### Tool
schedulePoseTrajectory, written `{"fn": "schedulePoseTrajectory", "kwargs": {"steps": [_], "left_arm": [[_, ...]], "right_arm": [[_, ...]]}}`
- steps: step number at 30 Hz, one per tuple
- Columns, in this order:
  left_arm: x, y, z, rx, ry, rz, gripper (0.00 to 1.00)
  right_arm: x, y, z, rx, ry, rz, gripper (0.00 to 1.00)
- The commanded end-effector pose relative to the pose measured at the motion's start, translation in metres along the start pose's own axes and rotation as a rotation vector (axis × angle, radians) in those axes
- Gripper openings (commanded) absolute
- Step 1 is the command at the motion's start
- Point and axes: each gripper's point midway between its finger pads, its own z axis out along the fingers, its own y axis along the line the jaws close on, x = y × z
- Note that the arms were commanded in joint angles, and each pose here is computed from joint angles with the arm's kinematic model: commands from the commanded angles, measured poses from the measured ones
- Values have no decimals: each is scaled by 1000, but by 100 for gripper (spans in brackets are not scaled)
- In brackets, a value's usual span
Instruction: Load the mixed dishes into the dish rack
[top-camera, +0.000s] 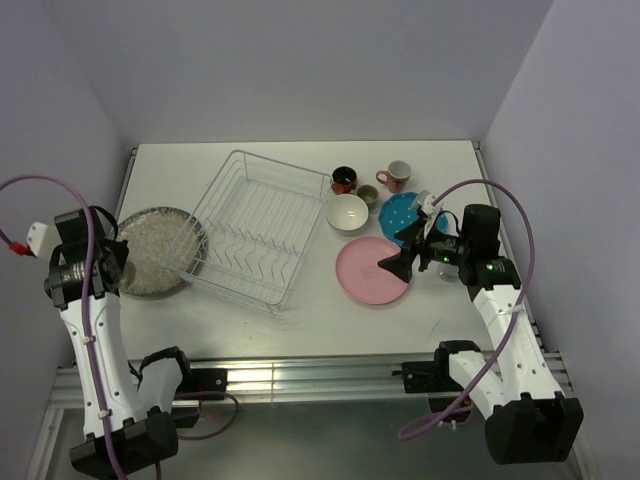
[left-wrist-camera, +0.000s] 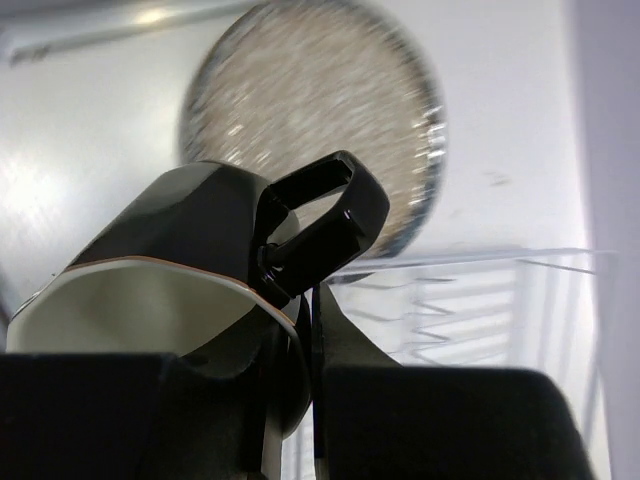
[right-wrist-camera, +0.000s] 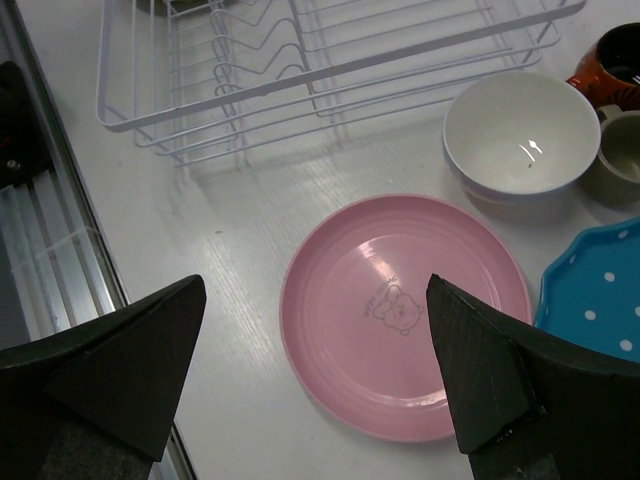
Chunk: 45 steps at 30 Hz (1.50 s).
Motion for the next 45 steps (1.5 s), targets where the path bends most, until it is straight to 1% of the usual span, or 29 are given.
{"fn": "schedulePoseTrajectory", "kwargs": {"steps": [1, 3, 4, 5, 6, 7, 8, 9, 10, 11, 12, 13, 14, 15, 16, 18, 20, 21, 22, 23, 24, 25, 27, 31, 33, 34, 38, 39, 45], "left_arm": [[-62, -73, -35, 292, -202, 69, 0], [-52, -115, -52, 497, -122, 149, 0], [-54, -138, -64, 612, -136, 198, 0], [-43, -159, -83, 748, -76, 243, 0], [-33, -175, -91, 833, -41, 301, 0], [-32, -197, -111, 962, -51, 330, 0], [-14, -213, -130, 1087, -5, 378, 0], [11, -225, -150, 1236, 97, 444, 0], [27, -234, -167, 1338, 158, 463, 0], [38, -248, -190, 1491, 165, 492, 0], [78, -251, -209, 1606, 320, 547, 0], [97, -255, -228, 1686, 393, 558, 0], [112, -258, -240, 1742, 448, 576, 0], [143, -262, -257, 1818, 534, 604, 0], [156, -261, -269, 1854, 584, 609, 0], [182, -265, -295, 1946, 654, 585, 0], [200, -260, -315, 2013, 724, 547, 0], [207, -262, -315, 2025, 750, 526, 0], [203, -264, -328, 2080, 757, 463, 0], [211, -260, -331, 2092, 790, 442, 0], [217, -261, -330, 2091, 808, 421, 0], [213, -260, -338, 2124, 819, 377, 0], [223, -257, -333, 2094, 888, 321, 0], [224, -250, -332, 2112, 941, 236, 0], [226, -245, -329, 2108, 968, 204, 0], [226, -244, -329, 2107, 974, 197, 0], [233, -235, -325, 2099, 1011, 185, 0], [233, -233, -327, 2104, 1009, 187, 0], [237, -220, -329, 2102, 1018, 193, 0]], "right_arm": [[-7, 7, 5, -35, -19, -38, 99], [-6, 8, 5, -38, -19, -40, 99], [-6, 8, 5, -38, -17, -39, 99], [-5, 7, 5, -38, -14, -37, 99], [-5, 6, 5, -35, -12, -38, 99], [-5, 6, 5, -34, -11, -39, 99], [-5, 5, 6, -36, -11, -37, 99], [-6, 6, 6, -39, -12, -31, 99], [-8, 7, 7, -48, -23, -33, 99], [-10, 8, 7, -53, -32, -34, 99], [-12, 10, 7, -61, -42, -14, 99], [-17, 11, 9, -79, -67, -21, 99], [-21, 12, 9, -86, -81, -17, 98], [-25, 15, 9, -96, -93, 29, 98], [-36, 15, 9, -106, -128, 15, 98], [-59, 16, 9, -117, -194, 65, 97], [-79, 14, 8, -109, -252, 127, 97], [-89, 16, 7, -116, -277, 242, 97], [-107, 16, 4, -120, -339, 226, 97], [-115, 14, 5, -125, -367, 263, 97], [-123, 18, 3, -155, -386, 384, 97], [-135, 21, -1, -178, -443, 359, 97], [-139, 22, -1, -206, -472, 440, 97], [-143, 21, -1, -213, -490, 388, 98], [-142, 28, -1, -250, -491, 378, 100], [-147, 34, -4, -278, -508, 336, 100], [-147, 37, 8, -295, -484, 360, 100], [-150, 35, 11, -283, -483, 330, 100], [-155, 33, 34, -280, -454, 349, 99]]}}
